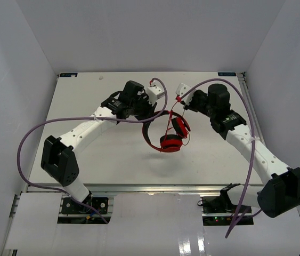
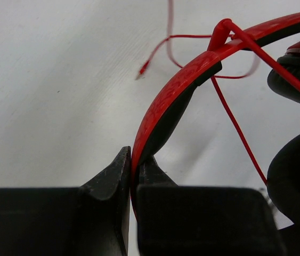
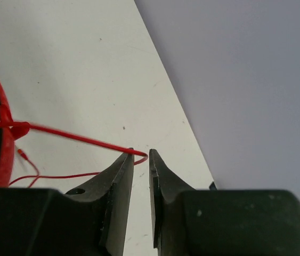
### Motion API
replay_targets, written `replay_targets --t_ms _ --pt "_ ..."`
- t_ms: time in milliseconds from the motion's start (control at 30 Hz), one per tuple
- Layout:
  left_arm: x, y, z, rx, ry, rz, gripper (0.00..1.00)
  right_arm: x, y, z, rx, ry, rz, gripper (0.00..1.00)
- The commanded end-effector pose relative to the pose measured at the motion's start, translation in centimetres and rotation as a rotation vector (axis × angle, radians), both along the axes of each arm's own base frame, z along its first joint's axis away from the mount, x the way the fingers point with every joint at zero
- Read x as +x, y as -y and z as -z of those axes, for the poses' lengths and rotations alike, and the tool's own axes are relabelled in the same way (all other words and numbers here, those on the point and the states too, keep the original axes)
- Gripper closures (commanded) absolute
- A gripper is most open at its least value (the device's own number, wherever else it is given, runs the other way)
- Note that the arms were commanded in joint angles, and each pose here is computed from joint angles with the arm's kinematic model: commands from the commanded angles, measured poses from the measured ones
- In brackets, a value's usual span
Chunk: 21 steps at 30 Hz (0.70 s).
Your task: Wrap the headphones
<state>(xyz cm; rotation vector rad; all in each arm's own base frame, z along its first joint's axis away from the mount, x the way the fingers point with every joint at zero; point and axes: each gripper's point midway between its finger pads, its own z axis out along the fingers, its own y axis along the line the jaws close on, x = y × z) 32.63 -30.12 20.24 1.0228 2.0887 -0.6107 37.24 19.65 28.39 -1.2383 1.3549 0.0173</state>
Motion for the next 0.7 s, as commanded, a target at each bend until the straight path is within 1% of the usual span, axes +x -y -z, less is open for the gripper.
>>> replay_targets --t_ms 0,100,233,300,400,500,600,667 --pt "-3.4 2.3 -8.8 -0.256 0.048 0.131 1.00 -2.6 -2.7 1.1 0.177 -0.187 -0.243 0.75" --pt "-4.3 2.9 -11.1 -0.312 0.051 0.152 1.00 -4.3 -3.8 3.1 0.204 -0.279 -0.338 0.76" --pt "-4.6 3.4 -14.9 -0.374 0.081 0.130 1.00 -7.2 -5.5 4.5 0.295 -0.439 -0.482 0.76" --pt "-4.6 3.5 -16.6 -0.391 0.097 0.110 1.00 -8.3 -6.3 4.8 0.349 -0.510 -0.556 0.74" --pt "-4.5 3.4 -18.1 -0.375 0.116 0.071 1.00 -9.5 -7.0 4.6 0.413 -0.593 -0.624 0.68" --pt "-4.4 3.0 -18.5 -0.351 0.122 0.026 1.00 -9.7 -7.3 4.6 0.437 -0.630 -0.636 0.57" --pt "-4.5 2.9 -18.8 -0.353 0.113 0.019 1.00 -9.9 -7.8 5.3 0.444 -0.657 -0.635 0.45" --pt "-4.7 3.1 -19.4 -0.369 0.107 0.020 1.00 -9.8 -8.0 5.8 0.461 -0.671 -0.620 0.44"
